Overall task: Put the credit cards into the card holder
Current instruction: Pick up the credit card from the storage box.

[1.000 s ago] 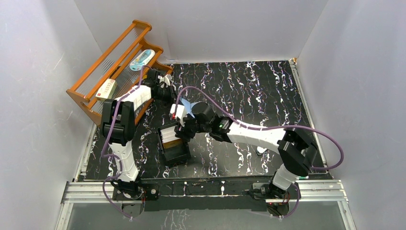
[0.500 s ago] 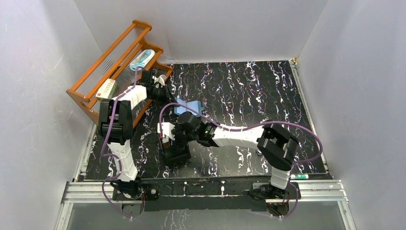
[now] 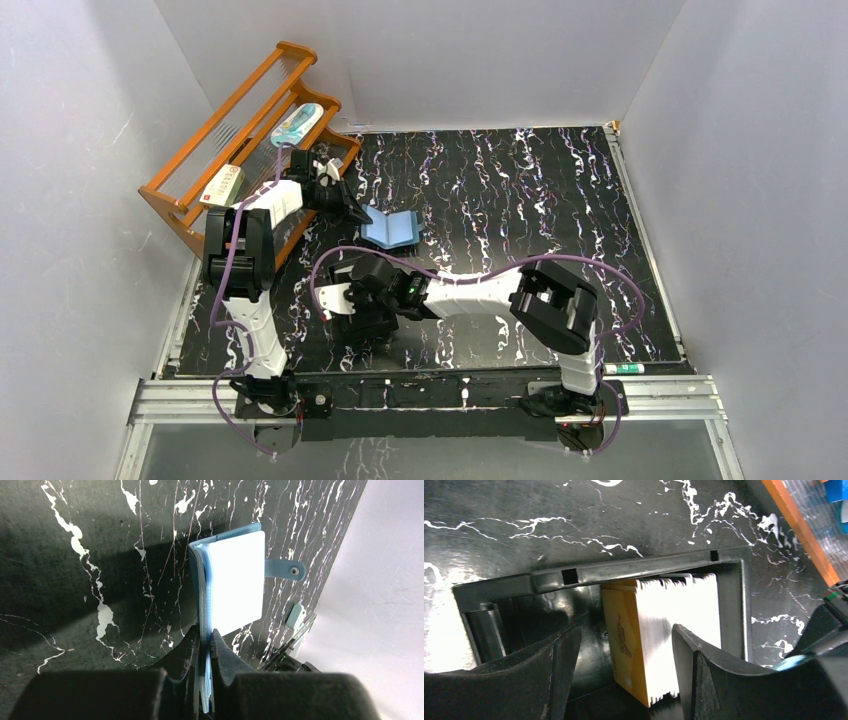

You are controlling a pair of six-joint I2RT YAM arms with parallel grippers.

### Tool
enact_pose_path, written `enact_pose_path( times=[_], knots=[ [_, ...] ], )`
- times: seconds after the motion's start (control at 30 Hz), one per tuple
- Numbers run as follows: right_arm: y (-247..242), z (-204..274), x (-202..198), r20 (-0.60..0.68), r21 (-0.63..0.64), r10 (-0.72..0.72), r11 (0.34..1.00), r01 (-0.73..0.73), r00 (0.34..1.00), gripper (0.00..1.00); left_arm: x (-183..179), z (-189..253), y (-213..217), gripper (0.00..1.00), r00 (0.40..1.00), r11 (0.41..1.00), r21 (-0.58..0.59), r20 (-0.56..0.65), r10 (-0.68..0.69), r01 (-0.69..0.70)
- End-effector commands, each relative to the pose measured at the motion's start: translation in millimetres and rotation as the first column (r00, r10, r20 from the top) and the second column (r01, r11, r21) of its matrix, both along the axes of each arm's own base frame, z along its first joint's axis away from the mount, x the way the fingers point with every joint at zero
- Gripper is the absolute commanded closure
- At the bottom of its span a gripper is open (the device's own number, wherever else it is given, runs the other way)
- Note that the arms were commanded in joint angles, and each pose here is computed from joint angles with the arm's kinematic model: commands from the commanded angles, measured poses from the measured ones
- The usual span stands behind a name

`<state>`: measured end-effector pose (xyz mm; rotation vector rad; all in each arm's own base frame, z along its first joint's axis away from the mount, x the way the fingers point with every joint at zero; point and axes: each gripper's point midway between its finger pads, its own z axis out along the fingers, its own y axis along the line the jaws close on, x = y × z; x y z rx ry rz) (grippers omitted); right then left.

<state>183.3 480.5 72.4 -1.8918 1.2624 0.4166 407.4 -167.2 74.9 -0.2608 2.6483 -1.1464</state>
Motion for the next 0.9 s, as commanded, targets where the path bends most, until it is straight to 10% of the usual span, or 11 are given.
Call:
enact_pose_path(
  times=[0.0,0.87],
  knots=[
    [13,21,19,0.11,0.063,-0.029,0.998,0.023,0.993,0.24,-7,7,-6,0.96,1.0,0.998,-0.058,-0.015,-0.012,0.011],
    [6,27,41,0.281,0.143,-0.148,0.983,0.111,0.948,0.45,-9,16,-11,0.94,1.0,0.995,-0.101,-0.008,-0.018,0.017]
  ],
)
